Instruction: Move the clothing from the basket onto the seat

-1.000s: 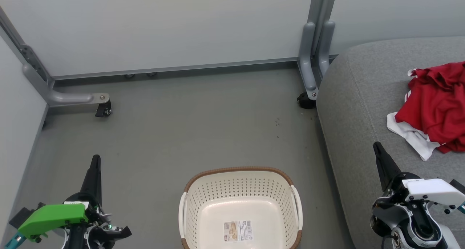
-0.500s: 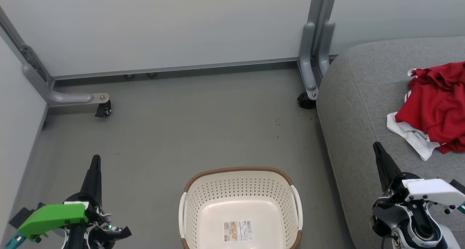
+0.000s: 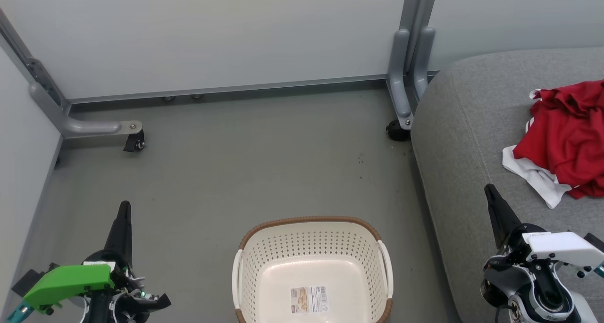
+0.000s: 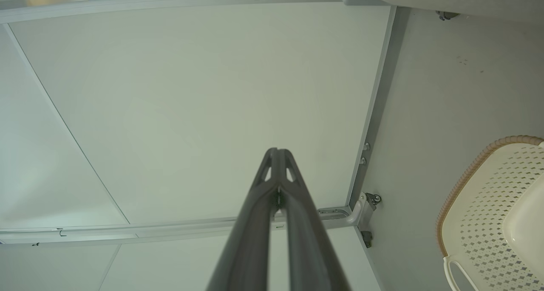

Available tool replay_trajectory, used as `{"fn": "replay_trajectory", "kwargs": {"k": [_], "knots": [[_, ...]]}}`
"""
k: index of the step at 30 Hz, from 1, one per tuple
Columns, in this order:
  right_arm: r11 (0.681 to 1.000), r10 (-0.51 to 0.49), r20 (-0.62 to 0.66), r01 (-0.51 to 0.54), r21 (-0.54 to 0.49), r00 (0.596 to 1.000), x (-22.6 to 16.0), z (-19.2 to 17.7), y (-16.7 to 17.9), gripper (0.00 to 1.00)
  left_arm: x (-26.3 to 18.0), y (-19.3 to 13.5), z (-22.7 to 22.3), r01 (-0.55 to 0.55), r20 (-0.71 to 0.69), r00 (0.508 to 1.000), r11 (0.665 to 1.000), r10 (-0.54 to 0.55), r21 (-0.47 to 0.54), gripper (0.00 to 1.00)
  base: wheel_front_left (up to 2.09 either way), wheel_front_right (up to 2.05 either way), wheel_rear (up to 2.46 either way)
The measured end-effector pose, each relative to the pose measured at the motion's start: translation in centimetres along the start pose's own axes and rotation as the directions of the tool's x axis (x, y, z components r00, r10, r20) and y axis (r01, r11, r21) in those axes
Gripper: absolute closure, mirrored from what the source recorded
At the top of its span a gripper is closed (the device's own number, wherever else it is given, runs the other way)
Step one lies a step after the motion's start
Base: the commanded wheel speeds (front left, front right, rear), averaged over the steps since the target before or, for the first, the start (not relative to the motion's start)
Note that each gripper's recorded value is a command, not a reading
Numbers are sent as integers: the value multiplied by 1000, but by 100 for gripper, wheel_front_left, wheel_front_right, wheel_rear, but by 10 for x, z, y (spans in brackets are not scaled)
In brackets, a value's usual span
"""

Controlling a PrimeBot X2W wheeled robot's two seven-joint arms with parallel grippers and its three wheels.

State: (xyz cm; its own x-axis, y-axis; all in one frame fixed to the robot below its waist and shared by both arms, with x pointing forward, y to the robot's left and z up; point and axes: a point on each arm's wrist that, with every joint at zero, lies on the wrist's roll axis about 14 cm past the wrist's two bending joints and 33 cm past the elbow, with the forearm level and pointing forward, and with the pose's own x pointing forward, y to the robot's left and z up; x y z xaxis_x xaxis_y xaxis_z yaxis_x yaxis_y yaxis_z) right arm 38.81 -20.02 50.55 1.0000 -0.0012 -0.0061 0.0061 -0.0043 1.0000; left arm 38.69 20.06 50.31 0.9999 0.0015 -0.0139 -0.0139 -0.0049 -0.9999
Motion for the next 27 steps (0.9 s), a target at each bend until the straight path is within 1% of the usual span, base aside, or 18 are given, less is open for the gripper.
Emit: {"fn": "replay_trajectory", "kwargs": {"k": [27], "knots": [[1000, 0, 0, 0, 3, 1000, 0, 0, 0, 100, 0, 0, -1, 0, -3, 1000, 1000, 0, -2, 100, 0, 0, 0]]}}
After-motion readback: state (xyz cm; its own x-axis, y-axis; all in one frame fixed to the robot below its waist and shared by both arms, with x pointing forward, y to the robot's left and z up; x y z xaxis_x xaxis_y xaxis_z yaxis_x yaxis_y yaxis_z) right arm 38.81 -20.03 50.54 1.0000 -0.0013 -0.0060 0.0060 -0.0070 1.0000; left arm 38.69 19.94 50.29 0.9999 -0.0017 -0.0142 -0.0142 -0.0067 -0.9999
